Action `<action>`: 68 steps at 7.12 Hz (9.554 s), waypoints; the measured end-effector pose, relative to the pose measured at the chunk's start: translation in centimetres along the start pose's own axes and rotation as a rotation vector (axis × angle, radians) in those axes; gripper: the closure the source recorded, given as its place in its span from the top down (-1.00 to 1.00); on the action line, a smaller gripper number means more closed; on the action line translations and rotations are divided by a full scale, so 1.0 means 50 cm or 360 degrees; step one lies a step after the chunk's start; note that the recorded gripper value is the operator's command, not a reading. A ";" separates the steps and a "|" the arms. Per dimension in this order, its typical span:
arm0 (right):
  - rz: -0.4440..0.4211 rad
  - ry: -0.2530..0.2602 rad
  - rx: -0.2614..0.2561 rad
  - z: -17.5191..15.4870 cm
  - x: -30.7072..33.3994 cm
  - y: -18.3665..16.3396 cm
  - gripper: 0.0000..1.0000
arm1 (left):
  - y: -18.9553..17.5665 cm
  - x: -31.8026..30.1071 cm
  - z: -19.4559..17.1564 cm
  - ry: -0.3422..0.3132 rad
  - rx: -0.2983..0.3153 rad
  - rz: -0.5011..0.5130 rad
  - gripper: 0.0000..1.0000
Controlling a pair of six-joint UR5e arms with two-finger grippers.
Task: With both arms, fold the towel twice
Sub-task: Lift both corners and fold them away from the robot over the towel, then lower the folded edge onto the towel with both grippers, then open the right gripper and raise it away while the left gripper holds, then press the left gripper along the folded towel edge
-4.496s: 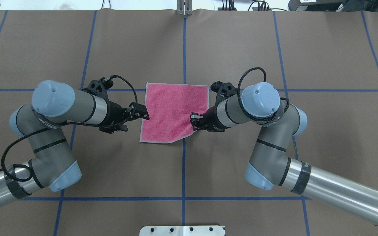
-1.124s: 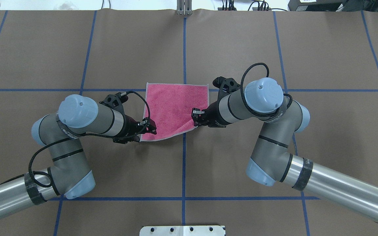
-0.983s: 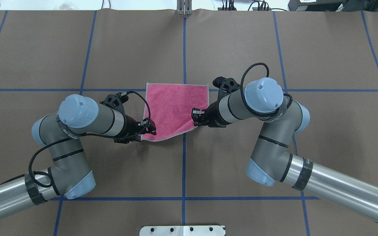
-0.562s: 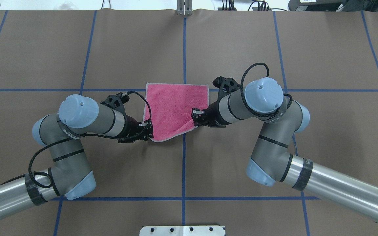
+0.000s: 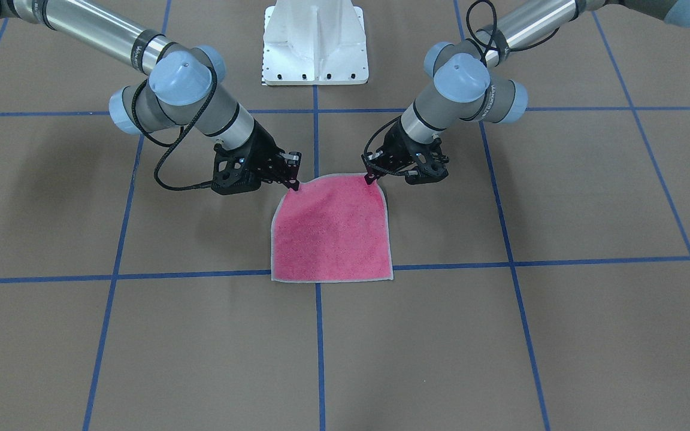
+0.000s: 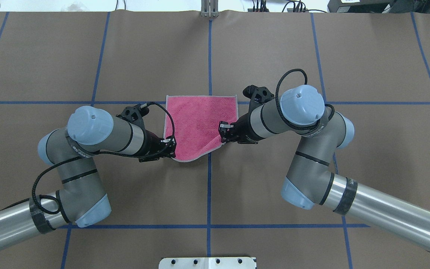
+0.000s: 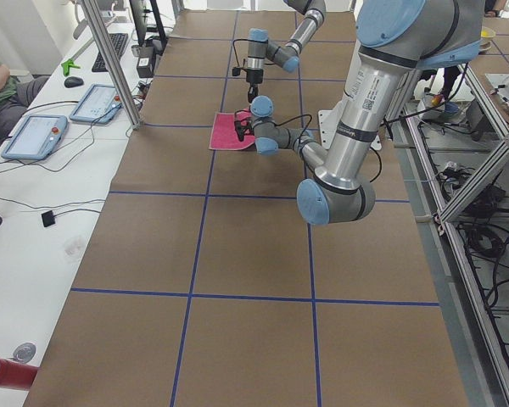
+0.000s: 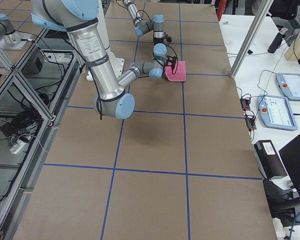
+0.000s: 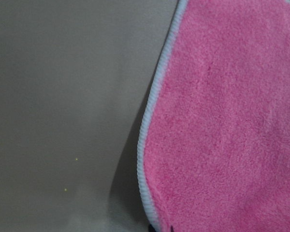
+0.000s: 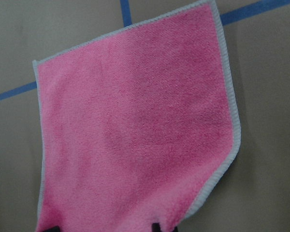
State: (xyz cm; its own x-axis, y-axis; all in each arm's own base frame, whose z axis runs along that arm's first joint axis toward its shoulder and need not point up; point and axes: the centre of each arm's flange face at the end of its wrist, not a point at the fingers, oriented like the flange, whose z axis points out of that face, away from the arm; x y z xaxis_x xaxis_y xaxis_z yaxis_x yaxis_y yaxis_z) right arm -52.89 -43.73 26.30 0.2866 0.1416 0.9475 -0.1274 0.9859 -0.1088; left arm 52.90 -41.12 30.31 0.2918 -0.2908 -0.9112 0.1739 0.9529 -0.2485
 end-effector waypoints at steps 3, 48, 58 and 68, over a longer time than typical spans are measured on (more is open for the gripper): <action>-0.0001 -0.0033 -0.0033 -0.033 -0.006 -0.006 -1.00 | 0.022 0.040 -0.062 0.0095 -0.0050 0.0015 -1.00; 0.0193 0.0122 0.0323 -0.046 0.052 -0.266 1.00 | -0.191 0.099 0.034 -0.0017 0.0169 -0.0209 1.00; 0.0146 0.0178 0.0278 -0.125 0.152 -0.352 1.00 | -0.200 0.252 0.103 0.0005 0.0271 -0.0244 1.00; 0.0158 0.0162 0.0237 -0.144 0.159 -0.360 1.00 | -0.292 0.319 0.134 0.0023 0.0388 -0.0260 1.00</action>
State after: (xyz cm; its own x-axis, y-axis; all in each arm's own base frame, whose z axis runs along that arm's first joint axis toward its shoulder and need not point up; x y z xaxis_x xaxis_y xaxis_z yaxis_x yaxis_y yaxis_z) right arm -41.50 -59.69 33.66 0.3592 0.2532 0.8982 -0.2968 0.9435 -0.1473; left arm 61.33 -60.27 21.62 0.2284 -0.4359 -0.8705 0.4387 0.8443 -0.3077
